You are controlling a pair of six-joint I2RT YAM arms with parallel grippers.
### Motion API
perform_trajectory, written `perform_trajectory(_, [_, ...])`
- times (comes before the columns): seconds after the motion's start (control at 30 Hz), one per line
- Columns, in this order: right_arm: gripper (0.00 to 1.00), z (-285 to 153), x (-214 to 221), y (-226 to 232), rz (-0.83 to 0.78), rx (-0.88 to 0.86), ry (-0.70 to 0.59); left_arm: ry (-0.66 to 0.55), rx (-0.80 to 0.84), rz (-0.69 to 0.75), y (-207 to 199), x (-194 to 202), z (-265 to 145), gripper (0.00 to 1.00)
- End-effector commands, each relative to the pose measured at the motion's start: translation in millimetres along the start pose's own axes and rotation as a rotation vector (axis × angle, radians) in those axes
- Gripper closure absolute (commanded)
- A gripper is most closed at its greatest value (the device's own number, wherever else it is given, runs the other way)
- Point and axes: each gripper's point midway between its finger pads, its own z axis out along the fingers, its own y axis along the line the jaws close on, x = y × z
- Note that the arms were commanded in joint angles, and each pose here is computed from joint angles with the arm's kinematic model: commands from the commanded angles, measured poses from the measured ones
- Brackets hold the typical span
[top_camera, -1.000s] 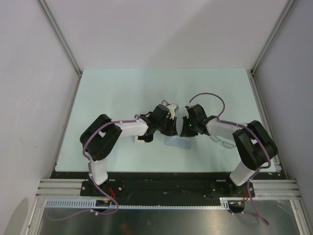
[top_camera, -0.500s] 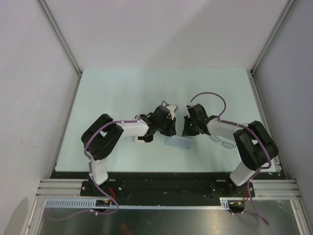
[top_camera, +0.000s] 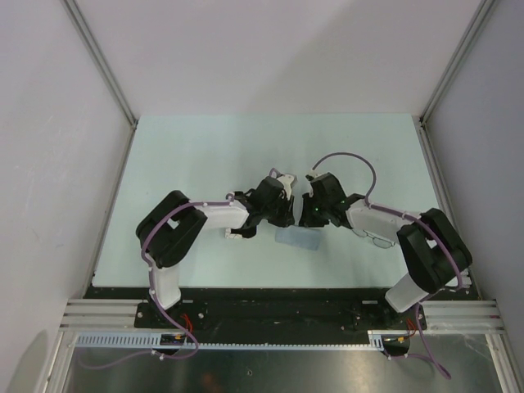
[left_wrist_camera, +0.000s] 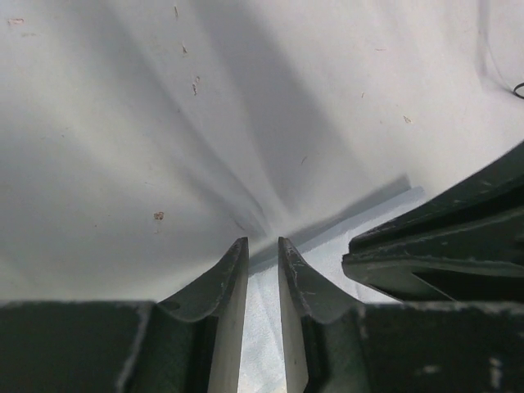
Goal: Organize the sunglasses
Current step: Smooth out the folded cleaning cloth at the center of the board.
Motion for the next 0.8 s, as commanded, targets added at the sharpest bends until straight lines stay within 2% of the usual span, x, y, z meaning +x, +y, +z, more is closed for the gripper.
perform_trajectory(0.0, [0.87,8.5,1.5,2.7,-0.006,-0.008,0.029,0.022,-0.040,0.013,8.1,11.4,-4.5,0.73])
perform_trajectory(0.33, [0.87,23.2,8.5,-14.3,0.016,0.049,0.056,-0.078,0.038,0.030,-20.1,-24.1,-36.9,0.64])
perform_trajectory(0.77, [0.88,24.0,13.5,-26.1,0.028,0.097,0.074,0.029,0.001,0.007,-3.8,17.6,-16.5,0.69])
